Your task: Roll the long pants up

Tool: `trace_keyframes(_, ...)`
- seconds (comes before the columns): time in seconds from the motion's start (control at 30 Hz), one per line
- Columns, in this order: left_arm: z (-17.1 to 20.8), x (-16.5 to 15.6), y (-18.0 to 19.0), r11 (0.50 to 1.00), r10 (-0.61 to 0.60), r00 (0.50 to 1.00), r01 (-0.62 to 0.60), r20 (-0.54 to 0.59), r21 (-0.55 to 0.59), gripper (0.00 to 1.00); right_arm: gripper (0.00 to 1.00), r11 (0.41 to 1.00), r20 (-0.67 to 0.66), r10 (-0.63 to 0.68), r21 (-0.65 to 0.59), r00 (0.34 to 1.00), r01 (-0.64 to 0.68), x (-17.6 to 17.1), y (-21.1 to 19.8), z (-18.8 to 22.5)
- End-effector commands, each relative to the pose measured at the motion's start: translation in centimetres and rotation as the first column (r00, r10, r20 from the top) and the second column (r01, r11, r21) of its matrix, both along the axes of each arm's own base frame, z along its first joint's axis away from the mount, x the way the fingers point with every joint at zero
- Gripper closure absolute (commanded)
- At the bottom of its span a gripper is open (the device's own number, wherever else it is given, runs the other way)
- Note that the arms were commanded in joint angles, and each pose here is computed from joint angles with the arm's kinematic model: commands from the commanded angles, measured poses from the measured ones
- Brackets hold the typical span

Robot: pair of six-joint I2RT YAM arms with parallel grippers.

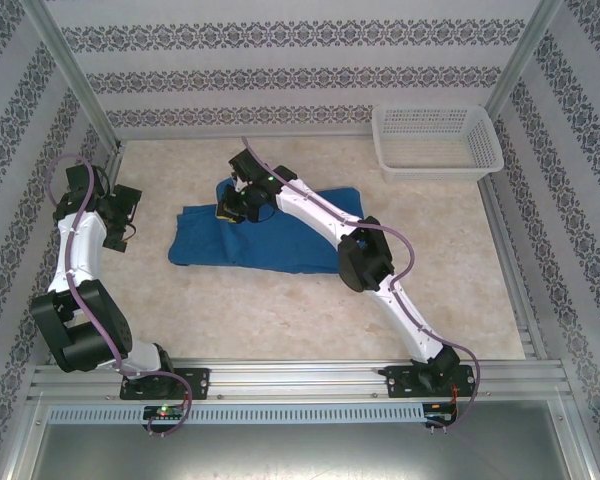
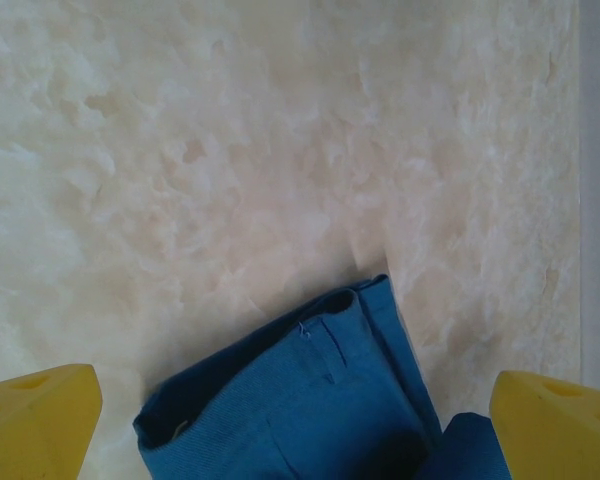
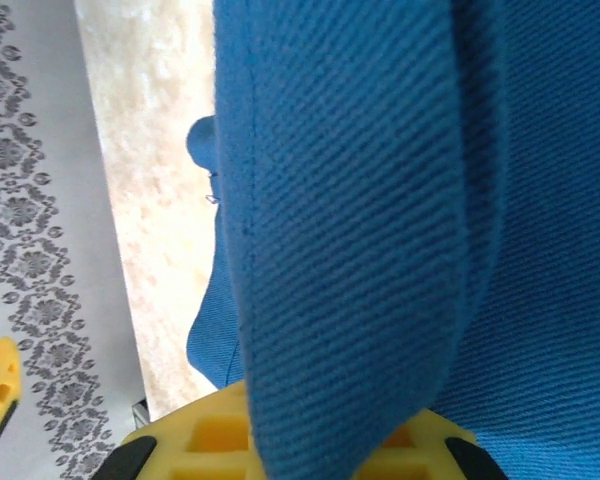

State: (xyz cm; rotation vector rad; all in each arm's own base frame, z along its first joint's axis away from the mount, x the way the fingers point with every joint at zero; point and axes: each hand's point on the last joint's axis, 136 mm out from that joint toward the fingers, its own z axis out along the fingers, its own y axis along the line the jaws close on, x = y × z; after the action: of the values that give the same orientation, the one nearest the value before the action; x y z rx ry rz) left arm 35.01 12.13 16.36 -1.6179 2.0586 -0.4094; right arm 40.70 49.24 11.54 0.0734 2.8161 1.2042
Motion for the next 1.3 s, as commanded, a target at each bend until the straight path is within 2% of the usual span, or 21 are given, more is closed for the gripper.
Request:
trace_keyframes(0.0, 0.6, -0.2, -0.4, 1.000, -0.030, 1.000, 0.030, -0.004, 0.006, 0.00, 0.77, 0.995, 0.018, 0.017, 0.099, 1.000, -0.019, -0.1, 2.4, 1.8)
trace_keyframes(0.07, 0.6, -0.2, -0.5, 1.000, -0.029, 1.000, 0.029, -0.002, 0.007, 0.00, 0.34, 0.990, 0.020, 0.025, 0.135, 0.999, -0.028, -0.1, 3.1, 2.2)
trace_keyframes(0.13, 0.7, -0.2, -0.5, 1.000, -0.029, 1.000, 0.029, 0.000, 0.005, 0.00, 0.12, 0.987, 0.013, 0.035, 0.159, 0.999, -0.037, -0.1, 3.6, 2.4)
trace_keyframes(0.17, 0.8, -0.1, -0.5, 1.000, -0.027, 1.000, 0.027, 0.001, 0.003, 0.00, 0.06, 0.984, 0.018, 0.042, 0.171, 0.999, -0.045, -0.1, 3.8, 2.8)
trace_keyframes(0.23, 0.9, 0.0, -0.5, 1.000, -0.026, 1.000, 0.026, 0.010, -0.003, 0.00, 0.05, 0.980, 0.028, 0.061, 0.187, 0.998, -0.065, -0.1, 3.9, 3.3)
trace_keyframes(0.33, 1.2, 0.0, -0.7, 1.000, -0.024, 1.000, 0.024, 0.015, -0.005, 0.00, 0.10, 0.977, 0.032, 0.086, 0.192, 0.996, -0.091, -0.3, 3.4, 4.0)
trace_keyframes(0.37, 1.3, -0.1, -0.6, 1.000, -0.020, 1.000, 0.020, 0.017, -0.004, 0.00, 0.16, 0.976, 0.033, 0.092, 0.193, 0.995, -0.096, -0.3, 3.0, 4.2)
trace_keyframes(0.4, 1.3, -0.2, -0.7, 1.000, -0.019, 1.000, 0.020, 0.017, -0.005, 0.00, 0.29, 0.976, 0.039, 0.099, 0.191, 0.994, -0.105, -0.3, 2.7, 4.4)
trace_keyframes(0.43, 1.4, -0.2, -0.8, 1.000, -0.018, 1.000, 0.019, 0.022, -0.005, 0.00, 0.46, 0.977, 0.053, 0.105, 0.183, 0.993, -0.113, -0.1, 2.1, 4.7)
trace_keyframes(0.47, 1.6, -0.1, -1.0, 1.000, -0.024, 0.999, 0.024, 0.031, -0.007, 0.06, 0.75, 0.979, 0.070, 0.116, 0.163, 0.991, -0.126, -0.1, 1.2, 5.1)
trace_keyframes(0.5, 1.7, 0.1, -1.4, 0.999, -0.033, 0.999, 0.033, 0.040, -0.011, 0.13, 0.93, 0.981, 0.090, 0.127, 0.133, 0.988, -0.138, -0.1, 0.2, 5.3)
trace_keyframes(0.53, 1.9, 0.3, -2.1, 0.999, -0.047, 0.998, 0.048, 0.050, -0.013, 0.22, 0.99, 0.987, 0.108, 0.133, 0.081, 0.985, -0.142, 0.1, -1.5, 5.4)
trace_keyframes(0.6, 1.8, 1.0, -4.7, 0.995, -0.100, 0.992, 0.101, 0.070, -0.007, 0.34, 0.95, 0.987, 0.152, 0.160, -0.048, 0.975, -0.154, 0.5, -5.4, 5.3)
trace_keyframes(0.63, 1.6, 1.5, -6.6, 0.990, -0.141, 0.987, 0.142, 0.078, -0.007, 0.51, 1.00, 0.980, 0.177, 0.169, -0.137, 0.969, -0.146, 0.8, -8.0, 5.2)
trace_keyframes(0.67, 1.1, 2.0, -8.7, 0.984, -0.178, 0.981, 0.179, 0.083, -0.010, 0.80, 1.00, 0.964, 0.191, 0.178, -0.230, 0.965, -0.132, 1.0, -10.7, 4.9)
trace_keyframes(0.7, 0.7, 2.3, -10.2, 0.979, -0.203, 0.976, 0.204, 0.081, -0.010, 1.00, 1.00, 0.949, 0.204, 0.182, -0.293, 0.962, -0.118, 1.4, -12.9, 4.8)
trace_keyframes(0.8, -0.7, 3.1, -13.8, 0.973, -0.232, 0.970, 0.232, 0.069, 0.002, 1.00, 1.00, 0.906, 0.187, 0.154, -0.418, 0.970, -0.063, 2.1, -19.9, 3.4)
trace_keyframes(0.97, -3.6, 4.7, -18.3, 0.962, -0.273, 0.962, 0.273, 0.022, 0.010, 1.00, 1.00, 0.888, 0.177, 0.080, -0.460, 0.981, 0.010, 2.2, -26.7, 0.6)
trace_keyframes(1.13, -7.4, 8.6, -21.1, 0.948, -0.313, 0.949, 0.314, -0.026, 0.055, 1.00, 1.00, 0.865, 0.142, 0.080, -0.501, 0.987, 0.002, 2.6, -29.9, -3.2)
trace_keyframes(1.27, -9.8, 10.9, -21.9, 0.935, -0.331, 0.939, 0.340, -0.097, 0.105, 1.00, 1.00, 0.863, 0.113, 0.095, -0.504, 0.989, -0.025, 2.6, -30.1, -5.6)
